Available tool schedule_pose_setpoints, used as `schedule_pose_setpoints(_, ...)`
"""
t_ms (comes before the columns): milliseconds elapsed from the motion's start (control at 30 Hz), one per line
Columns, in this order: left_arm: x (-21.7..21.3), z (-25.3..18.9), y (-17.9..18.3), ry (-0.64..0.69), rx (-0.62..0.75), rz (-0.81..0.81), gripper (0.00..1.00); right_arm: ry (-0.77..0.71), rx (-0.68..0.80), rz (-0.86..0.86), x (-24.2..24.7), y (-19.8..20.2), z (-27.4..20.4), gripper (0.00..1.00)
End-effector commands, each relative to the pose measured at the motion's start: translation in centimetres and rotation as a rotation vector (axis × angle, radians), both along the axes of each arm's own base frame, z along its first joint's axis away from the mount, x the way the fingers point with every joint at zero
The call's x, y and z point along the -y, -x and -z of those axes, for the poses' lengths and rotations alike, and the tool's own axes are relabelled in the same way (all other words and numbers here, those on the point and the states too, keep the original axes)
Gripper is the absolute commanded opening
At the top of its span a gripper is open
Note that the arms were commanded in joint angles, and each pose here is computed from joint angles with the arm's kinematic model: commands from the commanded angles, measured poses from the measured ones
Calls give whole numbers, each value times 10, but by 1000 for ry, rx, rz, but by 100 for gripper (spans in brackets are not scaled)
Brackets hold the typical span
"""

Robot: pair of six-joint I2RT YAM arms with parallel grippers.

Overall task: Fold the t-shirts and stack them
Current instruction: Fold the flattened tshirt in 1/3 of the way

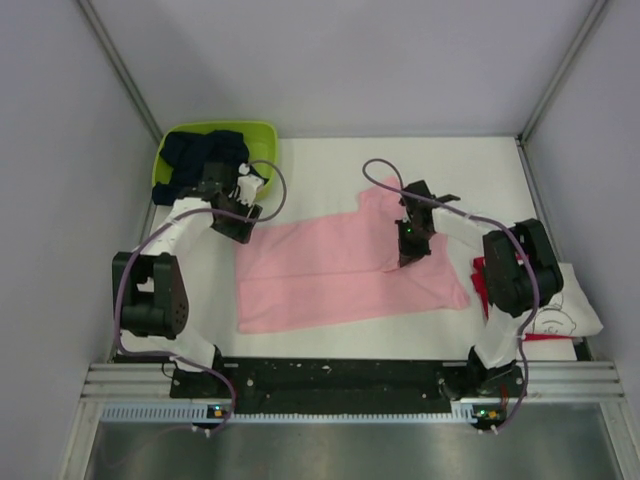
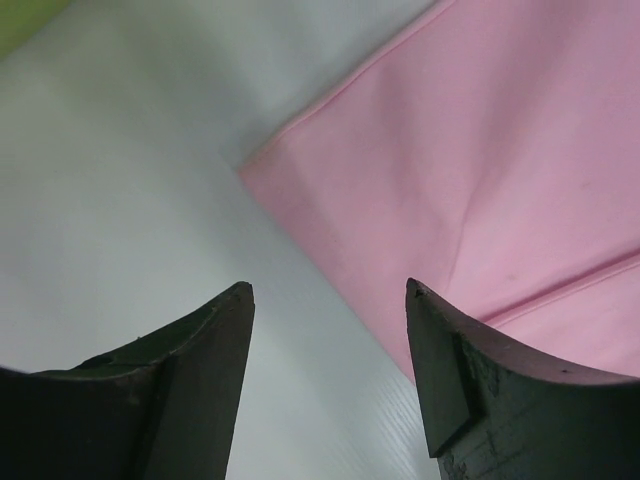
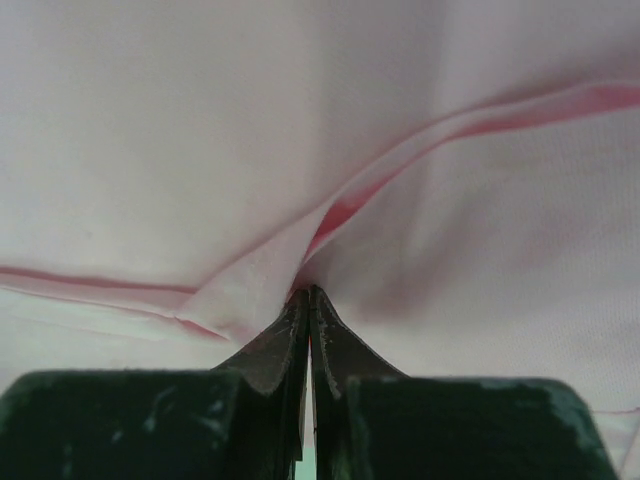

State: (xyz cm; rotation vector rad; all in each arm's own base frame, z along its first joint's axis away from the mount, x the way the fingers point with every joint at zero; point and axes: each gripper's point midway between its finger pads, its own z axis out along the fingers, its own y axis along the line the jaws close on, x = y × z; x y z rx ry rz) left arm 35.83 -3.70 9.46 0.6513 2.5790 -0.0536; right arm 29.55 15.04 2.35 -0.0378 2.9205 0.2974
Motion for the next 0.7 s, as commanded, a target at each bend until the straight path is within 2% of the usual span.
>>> schedule_pose_setpoints(0,-8,0,-18,-10,55,-54,67,9,52,-51,-17,-22,-9,0)
schedule_pose_setpoints(233,-11,5,-30,6,56,-33,67,-87,29,-122,-61,-45,-6,0)
schedule_pose_setpoints(367,-8,9,-38,19,61,13,67,-177,169,-177,-92,-86,-55,0)
schedule_pose_setpoints(433,-9,15,-42,11,50,31,69,-167,256,-215,-93,-105,-79,0)
schedule_pose_setpoints(467,-10,18,-44,-1,39,29,70,-136,294,-206,-84,-117,-88,3)
schedule_pose_setpoints(567,-17,26,-51,-40,26,29,71,-87,368,-186,-55,-146,-104,28)
schedule_pose_setpoints(667,-23,26,-59,-71,47,32,72,-84,405,-131,-27,-186,-108,39)
